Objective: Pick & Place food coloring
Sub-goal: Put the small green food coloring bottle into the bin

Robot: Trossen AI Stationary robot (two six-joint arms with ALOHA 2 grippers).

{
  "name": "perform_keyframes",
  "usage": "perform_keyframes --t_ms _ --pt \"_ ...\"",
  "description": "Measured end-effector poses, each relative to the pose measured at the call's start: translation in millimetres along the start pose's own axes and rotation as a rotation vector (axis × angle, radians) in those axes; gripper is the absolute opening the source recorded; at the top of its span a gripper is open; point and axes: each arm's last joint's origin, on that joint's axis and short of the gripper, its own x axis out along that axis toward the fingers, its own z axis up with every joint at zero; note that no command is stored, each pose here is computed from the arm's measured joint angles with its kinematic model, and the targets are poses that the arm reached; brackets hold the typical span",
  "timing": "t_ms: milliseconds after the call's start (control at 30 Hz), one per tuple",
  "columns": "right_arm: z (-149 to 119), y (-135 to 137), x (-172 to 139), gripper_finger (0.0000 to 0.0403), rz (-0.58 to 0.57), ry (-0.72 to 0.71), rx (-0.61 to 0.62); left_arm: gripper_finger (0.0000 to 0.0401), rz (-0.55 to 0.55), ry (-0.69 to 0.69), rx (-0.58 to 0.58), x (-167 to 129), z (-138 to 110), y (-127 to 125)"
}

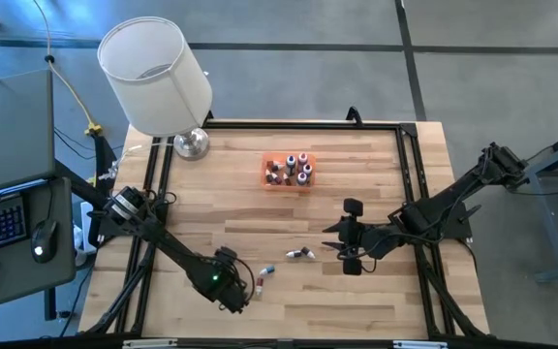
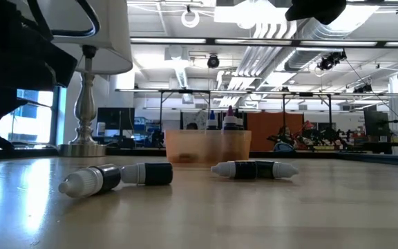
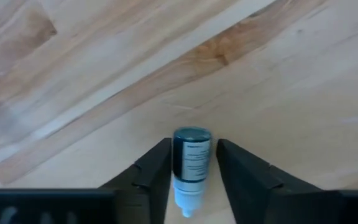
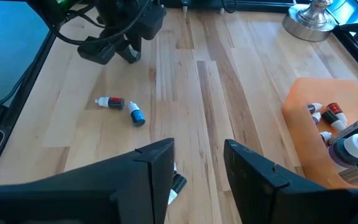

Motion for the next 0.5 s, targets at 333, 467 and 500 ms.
perform_keyframes --t_ms 333,467,500 --pt "0.0 -0.1 0.0 0.0134 -0.003 -0.001 0.000 0.0050 -0.068 -0.072 -0.040 -1.1 10.0 -7.6" --pt "0.4 -1.0 0.1 0.0134 -0.027 -0.010 -0.010 0.0062 -0.079 -0.152 -0.043 -3.8 36.5 -13.5" --pt "0.5 -1.2 0.1 0.0134 -0.035 -0.012 -0.021 0.0065 -0.078 -0.174 -0.036 -4.9 47.2 -15.2"
